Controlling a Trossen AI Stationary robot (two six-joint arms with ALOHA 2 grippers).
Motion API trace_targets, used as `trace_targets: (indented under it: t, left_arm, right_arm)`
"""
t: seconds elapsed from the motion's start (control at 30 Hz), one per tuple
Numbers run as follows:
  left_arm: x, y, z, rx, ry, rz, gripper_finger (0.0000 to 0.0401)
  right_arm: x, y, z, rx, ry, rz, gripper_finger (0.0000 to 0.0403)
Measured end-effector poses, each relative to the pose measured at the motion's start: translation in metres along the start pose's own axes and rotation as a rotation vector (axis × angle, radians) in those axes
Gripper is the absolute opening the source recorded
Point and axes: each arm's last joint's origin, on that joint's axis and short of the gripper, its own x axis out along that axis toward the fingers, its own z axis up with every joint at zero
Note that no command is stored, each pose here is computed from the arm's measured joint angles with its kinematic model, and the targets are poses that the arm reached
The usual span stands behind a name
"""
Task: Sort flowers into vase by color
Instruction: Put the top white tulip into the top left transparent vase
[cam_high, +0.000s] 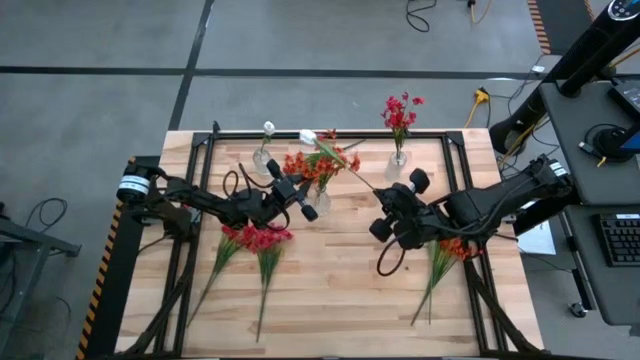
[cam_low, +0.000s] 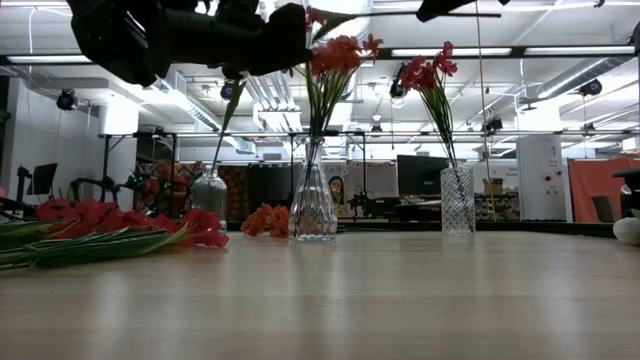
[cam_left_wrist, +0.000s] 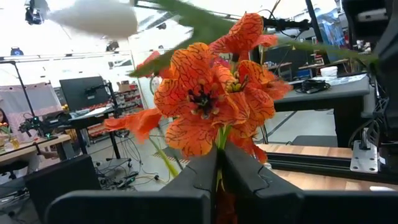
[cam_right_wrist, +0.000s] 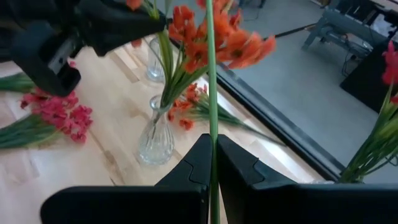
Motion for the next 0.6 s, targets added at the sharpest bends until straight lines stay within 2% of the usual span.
trace_targets:
  t: [0.2, 0.6]
  left_arm:
    - [-0.002, -0.002, 0.001, 0.011, 0.002, -0.008, 0.0033]
    - [-0.019, -0.014, 0.012, 0.081, 0.036, 0.062, 0.0147]
  right_arm:
    - [-0.007, -0.002, 0.015, 0.001, -0.031, 0.012, 0.0012]
    - [-0.011, -0.004, 0.021, -0.007, -0.038, 0.020, 0.0012]
